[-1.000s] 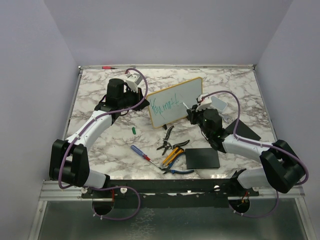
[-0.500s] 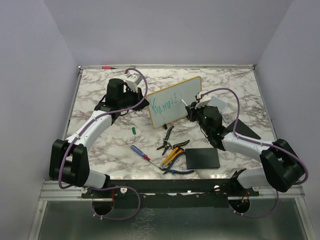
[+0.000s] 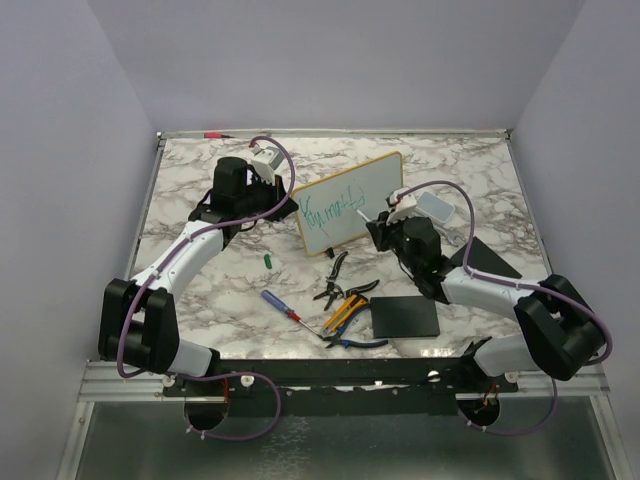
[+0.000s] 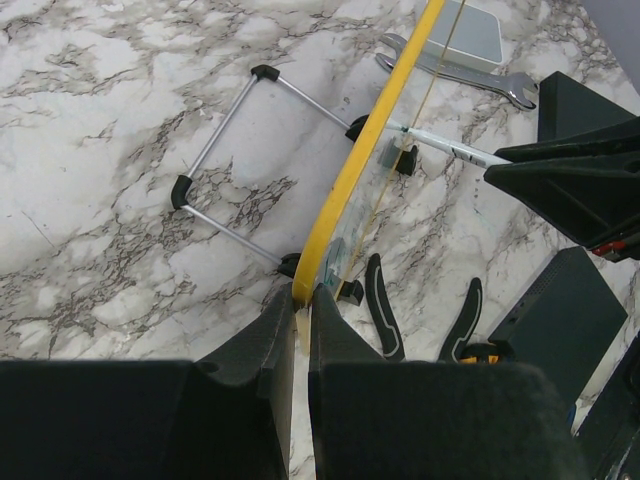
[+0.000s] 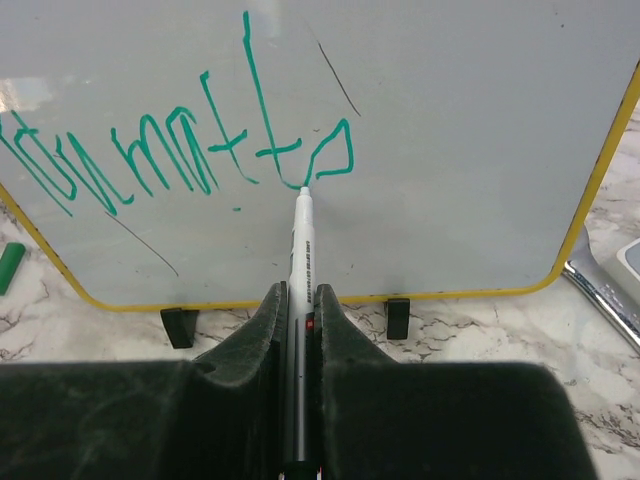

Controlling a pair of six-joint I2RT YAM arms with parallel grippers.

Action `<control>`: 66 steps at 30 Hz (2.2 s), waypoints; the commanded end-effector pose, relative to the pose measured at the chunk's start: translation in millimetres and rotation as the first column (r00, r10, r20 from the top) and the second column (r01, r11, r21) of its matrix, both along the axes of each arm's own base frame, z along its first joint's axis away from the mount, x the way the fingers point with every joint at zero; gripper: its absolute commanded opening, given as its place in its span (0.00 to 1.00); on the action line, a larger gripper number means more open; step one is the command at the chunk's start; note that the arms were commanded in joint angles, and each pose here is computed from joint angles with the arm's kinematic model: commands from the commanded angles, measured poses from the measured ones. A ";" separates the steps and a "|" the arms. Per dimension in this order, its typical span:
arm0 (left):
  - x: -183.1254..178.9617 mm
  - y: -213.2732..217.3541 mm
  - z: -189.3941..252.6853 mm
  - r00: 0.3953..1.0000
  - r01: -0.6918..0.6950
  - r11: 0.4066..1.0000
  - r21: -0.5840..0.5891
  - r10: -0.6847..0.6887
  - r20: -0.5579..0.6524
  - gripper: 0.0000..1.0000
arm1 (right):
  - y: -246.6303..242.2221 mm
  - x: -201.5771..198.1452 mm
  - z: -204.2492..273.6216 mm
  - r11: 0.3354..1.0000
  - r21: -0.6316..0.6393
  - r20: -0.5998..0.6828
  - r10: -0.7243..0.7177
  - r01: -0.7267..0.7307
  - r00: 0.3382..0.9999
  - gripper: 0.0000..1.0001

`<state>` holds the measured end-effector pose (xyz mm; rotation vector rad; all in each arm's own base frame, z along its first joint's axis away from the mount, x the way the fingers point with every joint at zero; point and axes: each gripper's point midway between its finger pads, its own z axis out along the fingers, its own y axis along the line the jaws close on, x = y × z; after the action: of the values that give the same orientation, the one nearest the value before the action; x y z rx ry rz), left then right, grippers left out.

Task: Write a sentence on the whiteboard
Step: Write on the whiteboard at the whiteboard stand.

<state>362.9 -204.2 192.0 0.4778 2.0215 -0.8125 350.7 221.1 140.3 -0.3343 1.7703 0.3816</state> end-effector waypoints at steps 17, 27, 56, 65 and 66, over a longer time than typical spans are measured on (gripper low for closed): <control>1.6 1.8 12.0 0.999 -0.005 1.000 0.010 0.004 0.047 0.04 | -19.7 -5.5 15.5 0.995 0.036 0.029 -0.096 0.094 0.995 0.01; 1.8 1.8 11.4 0.999 -0.004 1.000 0.012 0.004 0.047 0.04 | -12.4 10.1 48.5 0.995 0.049 0.098 -0.097 0.092 0.991 0.01; 1.6 1.8 12.3 0.999 -0.003 1.000 0.012 0.003 0.049 0.04 | -24.2 26.5 34.1 0.986 0.024 0.066 -0.169 0.168 0.983 0.01; 1.7 2.1 12.3 0.999 -0.004 1.000 0.012 0.003 0.049 0.04 | -22.8 18.8 10.9 0.989 0.008 0.008 -0.145 0.145 0.989 0.01; 1.5 1.6 12.6 0.999 -0.002 1.000 0.012 0.002 0.051 0.04 | -24.1 16.8 5.8 0.989 0.004 -0.004 -0.146 0.146 0.989 0.01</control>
<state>362.9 -204.1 191.9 0.4801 2.0206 -0.8111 373.9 204.3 174.1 -0.2050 1.7135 0.2988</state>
